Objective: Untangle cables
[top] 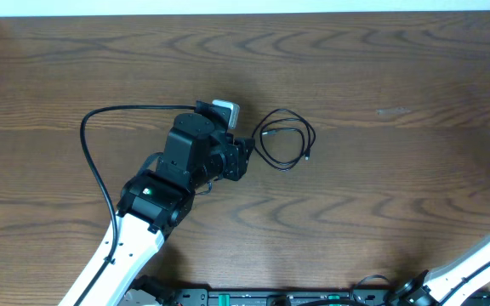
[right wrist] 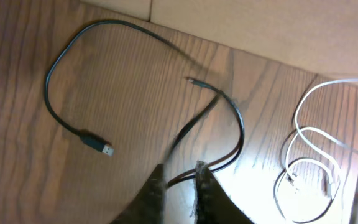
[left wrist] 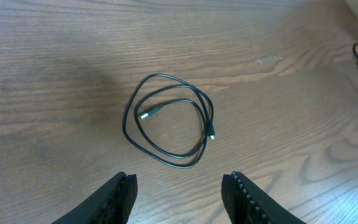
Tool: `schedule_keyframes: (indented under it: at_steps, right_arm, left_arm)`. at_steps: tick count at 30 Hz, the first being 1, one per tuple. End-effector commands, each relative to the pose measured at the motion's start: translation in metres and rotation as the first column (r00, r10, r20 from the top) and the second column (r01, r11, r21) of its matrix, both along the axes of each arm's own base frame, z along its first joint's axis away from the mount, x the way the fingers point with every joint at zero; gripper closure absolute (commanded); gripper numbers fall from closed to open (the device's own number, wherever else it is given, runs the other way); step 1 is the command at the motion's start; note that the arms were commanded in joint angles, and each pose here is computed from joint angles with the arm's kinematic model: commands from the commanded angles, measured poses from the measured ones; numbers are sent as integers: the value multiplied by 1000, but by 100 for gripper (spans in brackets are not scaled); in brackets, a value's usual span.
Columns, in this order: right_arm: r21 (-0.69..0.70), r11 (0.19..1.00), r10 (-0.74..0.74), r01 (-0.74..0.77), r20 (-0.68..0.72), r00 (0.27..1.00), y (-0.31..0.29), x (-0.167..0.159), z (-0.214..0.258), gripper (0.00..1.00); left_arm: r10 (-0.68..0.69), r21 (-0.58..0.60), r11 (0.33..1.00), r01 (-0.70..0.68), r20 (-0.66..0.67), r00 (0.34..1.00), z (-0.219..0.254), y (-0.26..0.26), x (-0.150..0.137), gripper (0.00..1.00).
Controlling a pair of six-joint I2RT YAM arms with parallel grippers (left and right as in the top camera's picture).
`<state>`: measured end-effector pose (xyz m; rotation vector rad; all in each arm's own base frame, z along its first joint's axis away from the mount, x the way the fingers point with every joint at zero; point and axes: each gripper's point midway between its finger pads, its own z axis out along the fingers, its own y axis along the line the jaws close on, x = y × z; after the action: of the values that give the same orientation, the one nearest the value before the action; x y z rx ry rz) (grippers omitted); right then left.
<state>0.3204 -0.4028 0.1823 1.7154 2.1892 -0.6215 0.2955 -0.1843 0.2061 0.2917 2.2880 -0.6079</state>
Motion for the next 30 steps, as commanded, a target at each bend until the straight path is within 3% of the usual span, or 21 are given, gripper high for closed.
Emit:
schedule_keyframes:
  at_steps: [1,4,7,11,13,20,25,30]
  right_arm:
    - [-20,999,-26,26,-8,1000,-4,-6,3,77]
    - [-22,999,-29,29,-6,1000,-5,-7,3,68]
    - [-20,999,-29,29,-7,1000,-5,-7,3,52]
    - [-19,1000,-20,19,-11,1000,-4,-7,3,13]
    - [-14,1000,-11,11,-10,1000,-4,-6,3,2]
    - [13,1000,20,-20,38,999,3,1,8,1]
    - [95,985,131,-147,161,978,20,28,8,1]
    - [96,984,133,-152,179,975,25,40,4,1]
  left_arm:
    - [-2,9,1000,2,1,1000,-2,0,0,51]
    - [-2,9,1000,2,2,1000,-2,0,0,50]
    - [-2,9,1000,2,1,1000,-2,0,0,50]
    - [-2,10,1000,2,1,1000,-2,0,0,50]
    - [-2,10,1000,2,1,1000,-2,0,0,50]
    - [-2,10,1000,2,1,1000,-2,0,0,50]
    - [-7,18,1000,7,-2,1000,-4,1,-1,50]
    - [-9,21,1000,9,-1,1000,-4,1,-1,50]
